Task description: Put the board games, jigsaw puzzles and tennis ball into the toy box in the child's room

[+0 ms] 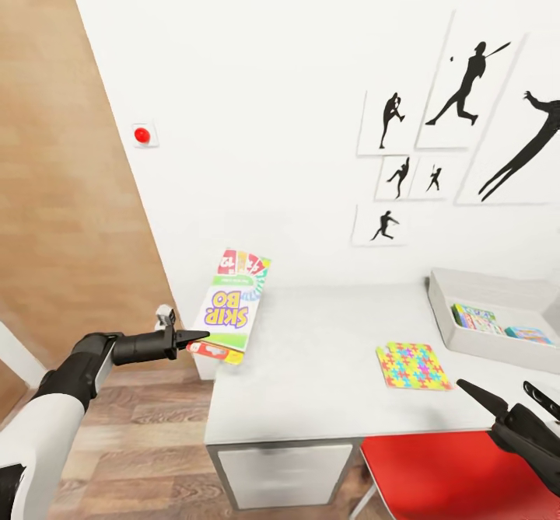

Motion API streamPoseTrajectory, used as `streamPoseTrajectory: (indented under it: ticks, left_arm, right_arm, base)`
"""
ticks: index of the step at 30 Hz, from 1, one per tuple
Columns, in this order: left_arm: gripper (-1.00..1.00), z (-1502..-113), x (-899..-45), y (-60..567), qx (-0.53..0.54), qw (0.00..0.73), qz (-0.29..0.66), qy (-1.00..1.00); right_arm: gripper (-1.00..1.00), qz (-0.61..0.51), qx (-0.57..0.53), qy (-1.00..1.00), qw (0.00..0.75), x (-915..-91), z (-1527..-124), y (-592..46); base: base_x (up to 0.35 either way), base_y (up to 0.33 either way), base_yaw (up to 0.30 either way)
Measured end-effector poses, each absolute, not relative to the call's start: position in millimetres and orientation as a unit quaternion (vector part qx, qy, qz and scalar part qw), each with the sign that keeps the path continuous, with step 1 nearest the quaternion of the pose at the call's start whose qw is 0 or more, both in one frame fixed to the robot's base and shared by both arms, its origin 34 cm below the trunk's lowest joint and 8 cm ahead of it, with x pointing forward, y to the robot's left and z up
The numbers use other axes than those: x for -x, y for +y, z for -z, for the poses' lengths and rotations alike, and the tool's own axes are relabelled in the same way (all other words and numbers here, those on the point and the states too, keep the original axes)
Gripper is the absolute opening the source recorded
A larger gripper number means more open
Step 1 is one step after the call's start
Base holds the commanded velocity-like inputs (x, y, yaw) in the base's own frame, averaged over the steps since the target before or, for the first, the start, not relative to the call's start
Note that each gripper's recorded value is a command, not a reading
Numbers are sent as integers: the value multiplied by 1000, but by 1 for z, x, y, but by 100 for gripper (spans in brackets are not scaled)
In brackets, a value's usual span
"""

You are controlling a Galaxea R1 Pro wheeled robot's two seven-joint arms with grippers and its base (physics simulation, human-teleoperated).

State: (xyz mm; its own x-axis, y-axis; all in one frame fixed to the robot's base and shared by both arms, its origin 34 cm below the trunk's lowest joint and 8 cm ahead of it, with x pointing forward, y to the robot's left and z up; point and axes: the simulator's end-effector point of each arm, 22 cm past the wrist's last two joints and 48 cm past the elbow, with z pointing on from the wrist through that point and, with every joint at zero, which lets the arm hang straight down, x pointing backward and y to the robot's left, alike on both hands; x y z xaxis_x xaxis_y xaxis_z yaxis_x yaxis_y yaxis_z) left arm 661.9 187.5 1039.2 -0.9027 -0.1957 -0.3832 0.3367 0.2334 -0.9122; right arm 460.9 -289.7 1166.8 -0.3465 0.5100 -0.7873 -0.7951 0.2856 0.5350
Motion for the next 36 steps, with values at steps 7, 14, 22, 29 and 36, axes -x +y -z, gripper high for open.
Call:
streamPoseTrajectory:
  ticks: [7,14,22,29,36]
  left_arm:
    - [-100,-1045,-662,188,-58,226,615,753]
    - [-100,-1052,-661,188,-63,232,614,752]
    - [-100,-1058,-660,188,-67,237,613,751]
    - [-100,-1064,-659,188,-74,243,611,749]
    - [-100,-1069,-659,187,-79,248,611,748]
  right_arm:
    - [100,-584,126,573,561,-459,-1170,-290]
    - [100,-583,128,570,564,-457,-1173,-291]
    - [100,-582,131,567,568,-455,-1177,-291]
    - [100,-581,133,564,571,-454,-1181,-292]
    - [100,-580,136,562,574,-452,-1184,-292]
  base:
    - [8,-251,-128]
    - [104,-202,-156]
    - [144,-208,-159]
    - [90,-283,-159]
    - [9,-309,-133]
